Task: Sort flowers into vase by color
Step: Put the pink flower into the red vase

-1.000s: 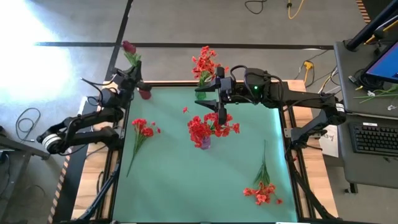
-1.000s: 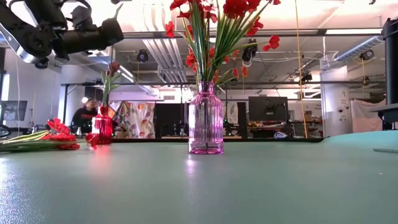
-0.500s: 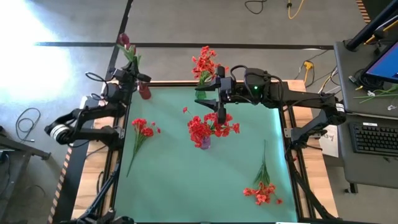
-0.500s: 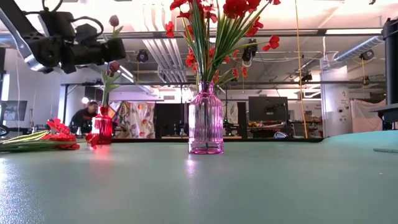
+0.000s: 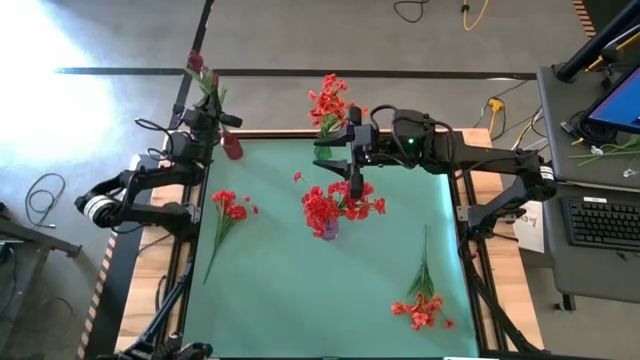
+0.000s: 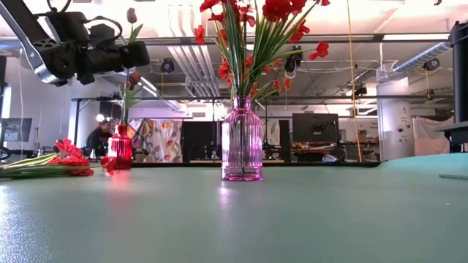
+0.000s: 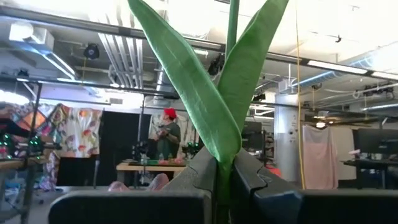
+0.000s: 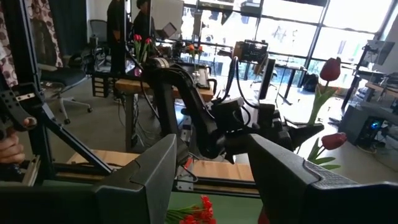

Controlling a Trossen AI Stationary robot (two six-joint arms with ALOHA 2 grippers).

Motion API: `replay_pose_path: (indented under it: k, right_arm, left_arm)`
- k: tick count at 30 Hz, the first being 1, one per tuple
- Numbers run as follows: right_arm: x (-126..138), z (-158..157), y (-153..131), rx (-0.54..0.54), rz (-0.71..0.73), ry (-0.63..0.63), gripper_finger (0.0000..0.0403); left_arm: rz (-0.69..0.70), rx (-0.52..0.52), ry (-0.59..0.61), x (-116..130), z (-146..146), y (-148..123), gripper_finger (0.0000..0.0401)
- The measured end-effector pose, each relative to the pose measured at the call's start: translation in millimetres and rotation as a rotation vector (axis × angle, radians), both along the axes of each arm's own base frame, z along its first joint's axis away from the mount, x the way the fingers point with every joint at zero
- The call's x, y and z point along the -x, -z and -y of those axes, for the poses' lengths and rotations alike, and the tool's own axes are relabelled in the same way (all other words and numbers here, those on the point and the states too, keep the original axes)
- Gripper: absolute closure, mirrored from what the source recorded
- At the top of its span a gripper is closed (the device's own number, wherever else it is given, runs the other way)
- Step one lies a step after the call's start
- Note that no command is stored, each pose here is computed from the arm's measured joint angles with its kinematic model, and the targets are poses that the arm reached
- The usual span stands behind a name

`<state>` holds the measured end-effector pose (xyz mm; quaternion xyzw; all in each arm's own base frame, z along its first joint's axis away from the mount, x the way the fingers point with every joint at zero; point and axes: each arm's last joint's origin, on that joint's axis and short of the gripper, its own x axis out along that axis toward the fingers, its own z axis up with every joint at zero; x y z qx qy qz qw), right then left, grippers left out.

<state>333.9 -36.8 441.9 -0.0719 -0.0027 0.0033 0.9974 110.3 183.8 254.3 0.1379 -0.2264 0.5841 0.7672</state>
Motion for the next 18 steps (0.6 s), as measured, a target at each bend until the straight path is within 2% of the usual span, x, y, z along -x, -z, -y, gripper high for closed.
replay_pose_path:
  k: [18]
  right_arm:
    - [-5, 1, 5, -0.003, -0.015, 0.002, 0.0211]
  left_arm:
    - [-0.032, 0.073, -0.063, -3, -13, 13, 0.0401]
